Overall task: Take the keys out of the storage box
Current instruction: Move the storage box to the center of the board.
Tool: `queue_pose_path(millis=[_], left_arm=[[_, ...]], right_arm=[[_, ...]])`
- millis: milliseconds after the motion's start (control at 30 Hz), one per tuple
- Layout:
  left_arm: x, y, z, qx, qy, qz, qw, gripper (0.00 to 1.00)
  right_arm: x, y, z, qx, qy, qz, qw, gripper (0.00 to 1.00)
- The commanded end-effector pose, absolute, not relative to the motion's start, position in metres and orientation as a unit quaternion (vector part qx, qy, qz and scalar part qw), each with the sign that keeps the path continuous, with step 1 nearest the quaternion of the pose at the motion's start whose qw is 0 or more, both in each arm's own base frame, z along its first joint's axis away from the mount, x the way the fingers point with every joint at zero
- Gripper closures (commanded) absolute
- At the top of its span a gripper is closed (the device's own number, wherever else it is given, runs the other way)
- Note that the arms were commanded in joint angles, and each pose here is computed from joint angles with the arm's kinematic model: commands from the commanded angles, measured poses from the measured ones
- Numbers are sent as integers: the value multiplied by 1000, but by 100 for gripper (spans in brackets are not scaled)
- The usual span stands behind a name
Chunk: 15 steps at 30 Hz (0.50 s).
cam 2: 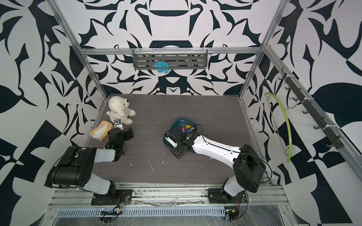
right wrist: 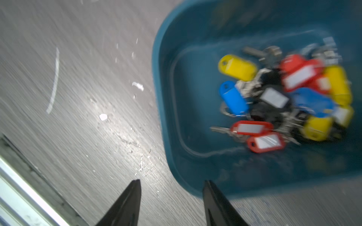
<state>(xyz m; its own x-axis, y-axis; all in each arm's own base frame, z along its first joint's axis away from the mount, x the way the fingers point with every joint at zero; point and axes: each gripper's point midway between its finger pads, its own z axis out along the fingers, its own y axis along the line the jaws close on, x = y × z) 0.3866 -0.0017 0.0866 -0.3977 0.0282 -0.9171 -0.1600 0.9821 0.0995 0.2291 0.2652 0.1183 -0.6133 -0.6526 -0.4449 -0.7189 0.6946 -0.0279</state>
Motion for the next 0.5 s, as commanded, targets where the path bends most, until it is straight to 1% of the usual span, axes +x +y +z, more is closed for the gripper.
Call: queue_pose_path(millis=[0, 67, 167, 233, 267, 333, 367, 400, 433, 467], left_arm=[[397, -10, 120, -13, 831, 133, 540, 1], [395, -12, 136, -18, 832, 143, 536, 1], [392, -21, 160, -38, 844, 97, 526, 1], [392, -23, 175, -51, 859, 86, 502, 1], [392, -24, 181, -59, 864, 83, 493, 1], [393, -39, 186, -39, 881, 50, 469, 1], [392, -48, 189, -25, 885, 34, 464, 1], [391, -56, 191, -14, 887, 21, 461, 1], [388, -66, 193, -4, 889, 3, 458, 1], [386, -74, 195, 6, 890, -16, 456, 1]], right_arm=[[256, 253, 180, -308, 893, 63, 324, 37], [262, 247, 201, -295, 887, 53, 353, 32], [277, 234, 224, -266, 882, 15, 388, 26], [290, 226, 233, -233, 888, 15, 396, 25], [298, 223, 234, -211, 895, 27, 392, 27], [316, 215, 230, -152, 913, 65, 373, 39], [323, 211, 228, -123, 920, 83, 362, 41], [329, 212, 224, -106, 926, 120, 342, 44], [335, 211, 221, -91, 928, 132, 335, 48], [341, 210, 219, -85, 929, 126, 337, 49]])
